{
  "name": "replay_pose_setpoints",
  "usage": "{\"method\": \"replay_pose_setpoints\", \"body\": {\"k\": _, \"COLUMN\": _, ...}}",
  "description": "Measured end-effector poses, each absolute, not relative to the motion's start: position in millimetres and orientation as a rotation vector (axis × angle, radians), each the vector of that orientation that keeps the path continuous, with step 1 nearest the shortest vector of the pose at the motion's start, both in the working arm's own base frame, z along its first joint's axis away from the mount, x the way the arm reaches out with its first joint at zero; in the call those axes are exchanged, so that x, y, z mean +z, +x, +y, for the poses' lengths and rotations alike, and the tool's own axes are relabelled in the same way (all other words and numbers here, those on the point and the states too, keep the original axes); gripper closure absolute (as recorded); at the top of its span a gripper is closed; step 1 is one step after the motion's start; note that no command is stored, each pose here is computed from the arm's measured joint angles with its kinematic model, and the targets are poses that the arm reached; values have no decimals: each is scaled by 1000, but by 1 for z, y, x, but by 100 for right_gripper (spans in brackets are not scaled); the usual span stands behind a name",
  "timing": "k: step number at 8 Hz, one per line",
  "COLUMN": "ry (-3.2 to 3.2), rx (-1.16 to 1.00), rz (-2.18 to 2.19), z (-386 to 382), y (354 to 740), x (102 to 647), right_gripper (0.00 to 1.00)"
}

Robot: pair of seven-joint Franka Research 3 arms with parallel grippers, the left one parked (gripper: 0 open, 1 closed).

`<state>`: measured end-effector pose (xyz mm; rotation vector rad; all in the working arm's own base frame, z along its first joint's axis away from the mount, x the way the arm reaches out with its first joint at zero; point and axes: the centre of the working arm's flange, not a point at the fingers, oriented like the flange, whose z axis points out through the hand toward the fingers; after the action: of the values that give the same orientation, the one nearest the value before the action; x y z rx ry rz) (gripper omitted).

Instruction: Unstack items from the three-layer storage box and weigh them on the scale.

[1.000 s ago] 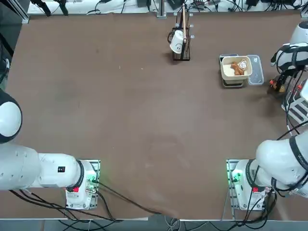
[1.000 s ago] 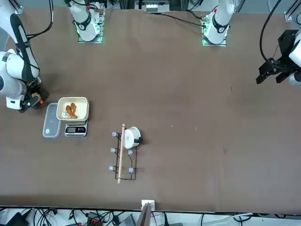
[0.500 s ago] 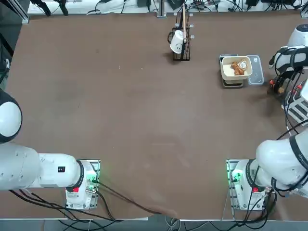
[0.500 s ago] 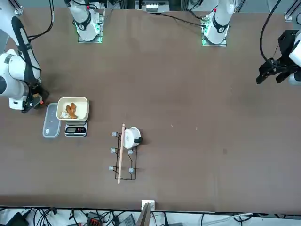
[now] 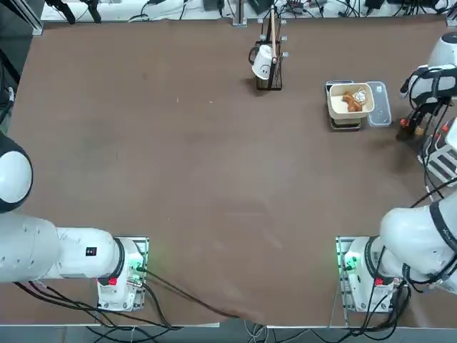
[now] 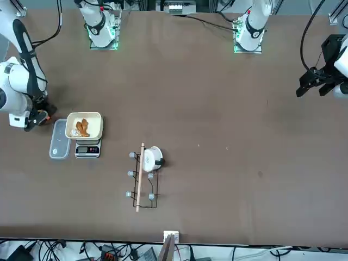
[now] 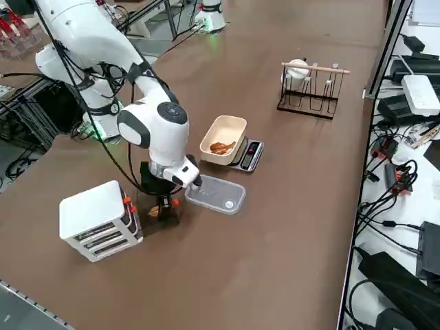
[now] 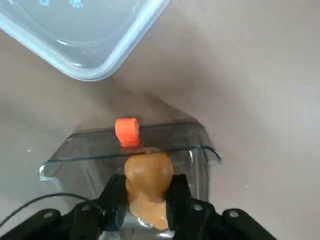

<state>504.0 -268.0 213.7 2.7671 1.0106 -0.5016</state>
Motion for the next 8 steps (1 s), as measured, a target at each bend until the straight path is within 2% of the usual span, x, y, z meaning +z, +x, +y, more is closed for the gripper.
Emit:
{"method": "replay_pose_setpoints", "body": {"k": 3, "ry": 2934, "rx": -530, "rz": 890, "z": -228, "y": 531, "x": 305, "right_gripper": 58}}
{"method": "replay_pose_setpoints", "body": {"k": 5, "ry": 3139, "rx": -462, "rz": 754, "z": -190, "y": 553, "x": 363, "right_gripper": 58}}
{"method": "replay_pose_setpoints", "body": {"k": 8, "ry": 3240, "rx": -479, "rz": 337, "z": -91, "y": 583, "x": 350, "right_gripper": 58}}
